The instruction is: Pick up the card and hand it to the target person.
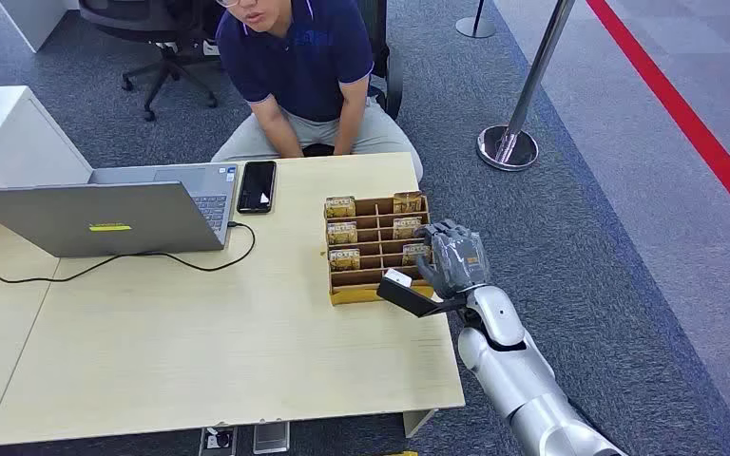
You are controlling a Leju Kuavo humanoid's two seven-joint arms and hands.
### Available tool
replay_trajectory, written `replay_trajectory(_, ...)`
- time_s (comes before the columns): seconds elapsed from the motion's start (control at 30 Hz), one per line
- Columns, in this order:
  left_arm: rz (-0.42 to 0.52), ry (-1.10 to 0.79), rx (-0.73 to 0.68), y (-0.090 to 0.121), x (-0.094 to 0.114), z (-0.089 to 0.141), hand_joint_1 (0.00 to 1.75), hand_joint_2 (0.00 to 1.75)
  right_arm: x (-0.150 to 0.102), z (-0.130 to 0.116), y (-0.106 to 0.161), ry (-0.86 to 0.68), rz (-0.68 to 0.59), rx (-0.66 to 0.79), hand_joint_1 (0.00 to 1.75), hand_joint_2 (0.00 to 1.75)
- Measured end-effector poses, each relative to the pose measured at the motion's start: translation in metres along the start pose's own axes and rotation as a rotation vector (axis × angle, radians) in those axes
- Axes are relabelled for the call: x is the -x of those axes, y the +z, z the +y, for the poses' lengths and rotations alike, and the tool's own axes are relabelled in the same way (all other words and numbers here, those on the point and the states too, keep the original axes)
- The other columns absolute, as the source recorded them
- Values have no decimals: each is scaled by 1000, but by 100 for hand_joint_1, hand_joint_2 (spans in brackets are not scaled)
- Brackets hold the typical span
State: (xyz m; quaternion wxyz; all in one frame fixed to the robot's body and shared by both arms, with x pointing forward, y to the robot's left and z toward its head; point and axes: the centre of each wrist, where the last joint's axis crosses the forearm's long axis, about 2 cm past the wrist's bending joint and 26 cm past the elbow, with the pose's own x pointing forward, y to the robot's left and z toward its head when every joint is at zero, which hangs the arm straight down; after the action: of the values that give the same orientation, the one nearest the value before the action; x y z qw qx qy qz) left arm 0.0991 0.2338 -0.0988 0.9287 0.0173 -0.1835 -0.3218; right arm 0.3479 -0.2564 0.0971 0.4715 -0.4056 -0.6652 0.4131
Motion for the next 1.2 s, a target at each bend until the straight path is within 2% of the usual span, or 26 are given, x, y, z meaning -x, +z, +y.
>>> replay_trajectory(0.77,6,0,-9,0,0,0,0,0,-9,3,-7,-22,-10,-18,98,175)
replay_trajectory(1.1,10,1,-10,0,1,0,0,0,-14,14,-5,15,6,-52,91,175)
replay_trajectory(1.2,10,1,-10,0,1,0,0,0,-14,16,-5,20,11,-54,82,175)
